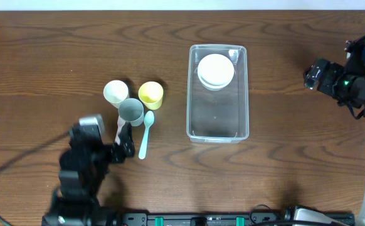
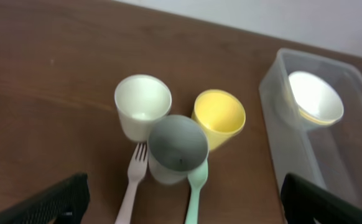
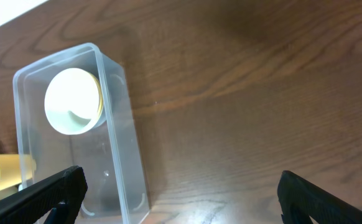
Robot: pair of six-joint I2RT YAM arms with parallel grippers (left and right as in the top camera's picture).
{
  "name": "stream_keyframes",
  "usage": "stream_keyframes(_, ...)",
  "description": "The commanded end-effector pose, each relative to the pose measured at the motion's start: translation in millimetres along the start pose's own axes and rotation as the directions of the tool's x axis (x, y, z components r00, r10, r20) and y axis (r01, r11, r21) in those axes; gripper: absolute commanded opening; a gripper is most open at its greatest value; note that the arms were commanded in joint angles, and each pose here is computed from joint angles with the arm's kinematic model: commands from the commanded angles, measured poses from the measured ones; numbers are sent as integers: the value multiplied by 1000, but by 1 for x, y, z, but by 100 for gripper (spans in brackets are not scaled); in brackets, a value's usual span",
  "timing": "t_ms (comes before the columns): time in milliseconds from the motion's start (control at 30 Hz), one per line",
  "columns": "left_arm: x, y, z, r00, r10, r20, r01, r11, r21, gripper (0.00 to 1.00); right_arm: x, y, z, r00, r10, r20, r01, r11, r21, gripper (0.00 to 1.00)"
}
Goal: Pack container
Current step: 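Reach left gripper to the grey-blue cup and grasp it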
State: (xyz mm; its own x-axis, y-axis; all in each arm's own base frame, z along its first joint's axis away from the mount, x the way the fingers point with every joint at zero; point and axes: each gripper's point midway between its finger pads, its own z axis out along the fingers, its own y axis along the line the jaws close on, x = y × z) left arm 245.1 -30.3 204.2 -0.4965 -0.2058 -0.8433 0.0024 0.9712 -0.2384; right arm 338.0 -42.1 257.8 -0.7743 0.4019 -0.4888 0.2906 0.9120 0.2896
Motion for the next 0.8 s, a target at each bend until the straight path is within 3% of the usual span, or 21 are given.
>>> stream_keyframes(0, -30, 0, 6, 996, -16, -89, 10, 998, -67, 98, -2, -2, -1, 1000, -7, 5, 7, 1000, 0, 99)
stream_keyframes(167, -36, 0, 40, 956, 7, -292, -40, 993, -108, 98, -2, -2, -1, 1000, -7, 5, 7, 1000, 0, 99)
stream_keyframes(367, 9, 10, 72, 871, -35, -489, -43, 988, -147, 98, -2, -2, -1, 1000, -7, 5, 7, 1000, 0, 99)
stream_keyframes(500, 34, 18, 87, 814, -163, -557, 35, 972, -233, 98, -2, -2, -1, 1000, -7, 5, 7, 1000, 0, 99)
stream_keyframes(700, 57, 30, 104, 764, -235, -601, 42, 948, -317, 99, -2, -2, -1, 1000, -7, 5, 7, 1000, 0, 99)
stream_keyframes(767, 63, 33, 108, 751, -252, -611, 41, 940, -338, 90, -2, -2, -1, 1000, -7, 5, 7, 1000, 0, 99)
